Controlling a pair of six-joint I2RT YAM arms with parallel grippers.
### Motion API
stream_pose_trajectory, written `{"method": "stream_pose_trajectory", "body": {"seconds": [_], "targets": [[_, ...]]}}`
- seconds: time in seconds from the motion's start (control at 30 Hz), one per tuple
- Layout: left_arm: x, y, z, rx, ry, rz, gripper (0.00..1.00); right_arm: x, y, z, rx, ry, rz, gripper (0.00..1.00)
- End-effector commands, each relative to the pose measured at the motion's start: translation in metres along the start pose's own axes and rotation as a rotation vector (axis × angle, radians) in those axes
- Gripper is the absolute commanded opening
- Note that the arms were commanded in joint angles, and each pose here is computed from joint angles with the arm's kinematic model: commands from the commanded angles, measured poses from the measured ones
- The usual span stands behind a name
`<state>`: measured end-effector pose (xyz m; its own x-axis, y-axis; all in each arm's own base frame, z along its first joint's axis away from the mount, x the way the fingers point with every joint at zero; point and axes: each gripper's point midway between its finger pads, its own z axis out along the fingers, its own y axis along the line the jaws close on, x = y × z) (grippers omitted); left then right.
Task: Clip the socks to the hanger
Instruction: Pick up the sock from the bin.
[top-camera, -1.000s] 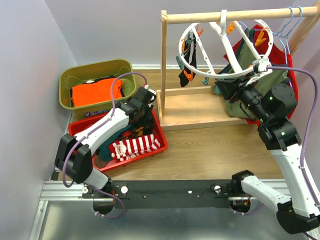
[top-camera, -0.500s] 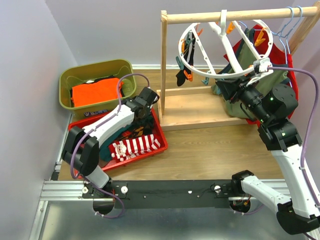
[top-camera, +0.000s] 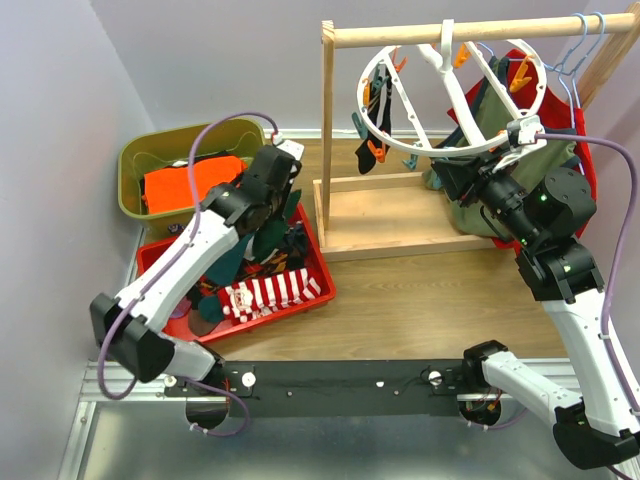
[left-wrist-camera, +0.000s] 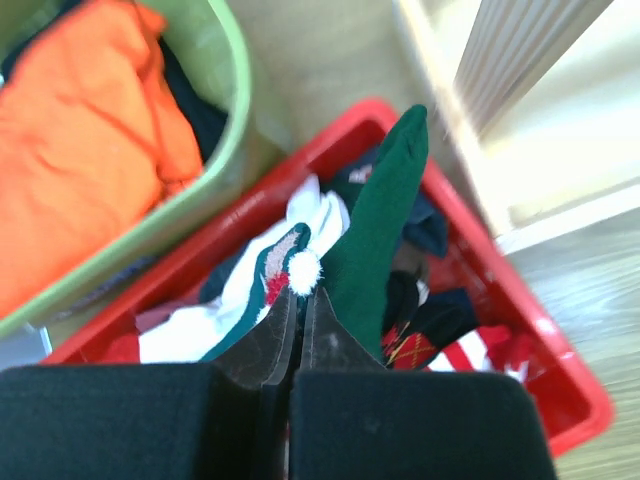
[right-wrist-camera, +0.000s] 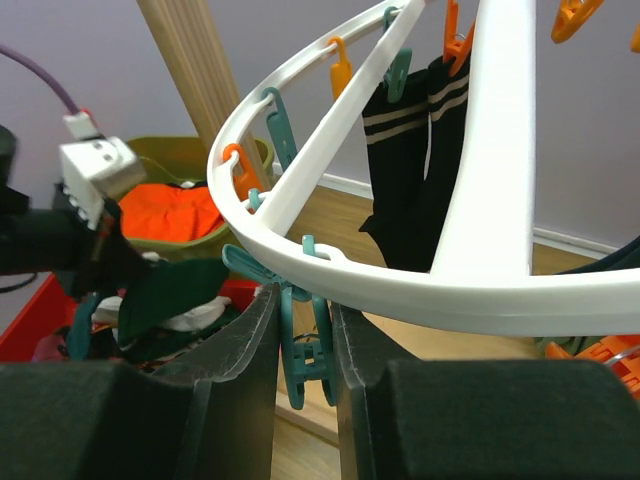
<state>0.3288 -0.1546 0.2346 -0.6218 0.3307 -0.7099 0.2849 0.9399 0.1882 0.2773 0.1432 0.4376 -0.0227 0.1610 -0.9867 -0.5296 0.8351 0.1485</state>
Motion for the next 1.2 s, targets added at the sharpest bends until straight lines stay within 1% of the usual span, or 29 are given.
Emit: {"method": "stream_pose_trajectory", "body": {"seconds": [0.0,0.07,0.1,0.17,0.2,0.27,0.3,0.33,0.37,0.4,0.47,0.5,0.57,0.77,1.0,1.17], "targets": [[0.004,-0.011,-0.011,0.087,0.004,-0.016,0.00,0.001,0.003,-0.004,-0.011,0.011,-0.001,0.15],[0.017,-0.021,-0.001,0.124,0.035,-0.021,0.00,0.002,0.004,-0.004,-0.017,0.014,0.001,0.15],[0.037,-0.027,0.008,0.138,0.084,-0.032,0.00,0.003,0.005,-0.004,-0.018,0.014,0.004,0.15],[0.052,-0.035,0.020,0.150,0.109,-0.055,0.00,0.004,0.004,-0.004,-0.015,0.017,0.003,0.15],[0.071,-0.039,0.029,0.155,0.155,-0.061,0.00,0.004,0.004,-0.004,-0.016,0.017,0.003,0.15],[0.080,-0.045,0.036,0.165,0.162,-0.102,0.00,0.005,0.004,-0.004,-0.016,0.021,0.003,0.15],[0.088,-0.049,0.037,0.178,0.172,-0.111,0.02,0.005,0.004,-0.004,-0.016,0.023,0.003,0.15],[0.086,-0.051,0.036,0.186,0.161,-0.136,0.04,0.005,0.004,-0.004,-0.017,0.023,0.003,0.15],[0.086,-0.051,0.034,0.190,0.154,-0.146,0.06,0.005,0.004,-0.004,-0.019,0.023,0.003,0.15],[0.085,-0.049,0.030,0.189,0.140,-0.156,0.15,0.005,0.004,-0.004,-0.017,0.024,0.003,0.15],[0.085,-0.046,0.025,0.181,0.129,-0.167,0.23,0.005,0.004,-0.004,-0.017,0.023,0.001,0.15],[0.083,-0.045,0.020,0.182,0.116,-0.173,0.33,0.005,0.005,-0.004,-0.019,0.022,0.003,0.15],[0.084,-0.044,0.016,0.188,0.117,-0.175,0.39,0.004,0.005,-0.005,-0.019,0.020,0.004,0.15],[0.077,-0.030,0.009,0.155,0.080,-0.194,0.41,0.005,0.005,-0.006,-0.019,0.022,0.003,0.15],[0.078,-0.029,0.023,0.148,0.095,-0.162,0.41,0.004,0.005,-0.008,-0.018,0.020,0.001,0.15],[0.068,-0.028,0.031,0.140,0.070,-0.136,0.41,0.006,0.005,-0.008,-0.018,0.028,0.004,0.15]]}}
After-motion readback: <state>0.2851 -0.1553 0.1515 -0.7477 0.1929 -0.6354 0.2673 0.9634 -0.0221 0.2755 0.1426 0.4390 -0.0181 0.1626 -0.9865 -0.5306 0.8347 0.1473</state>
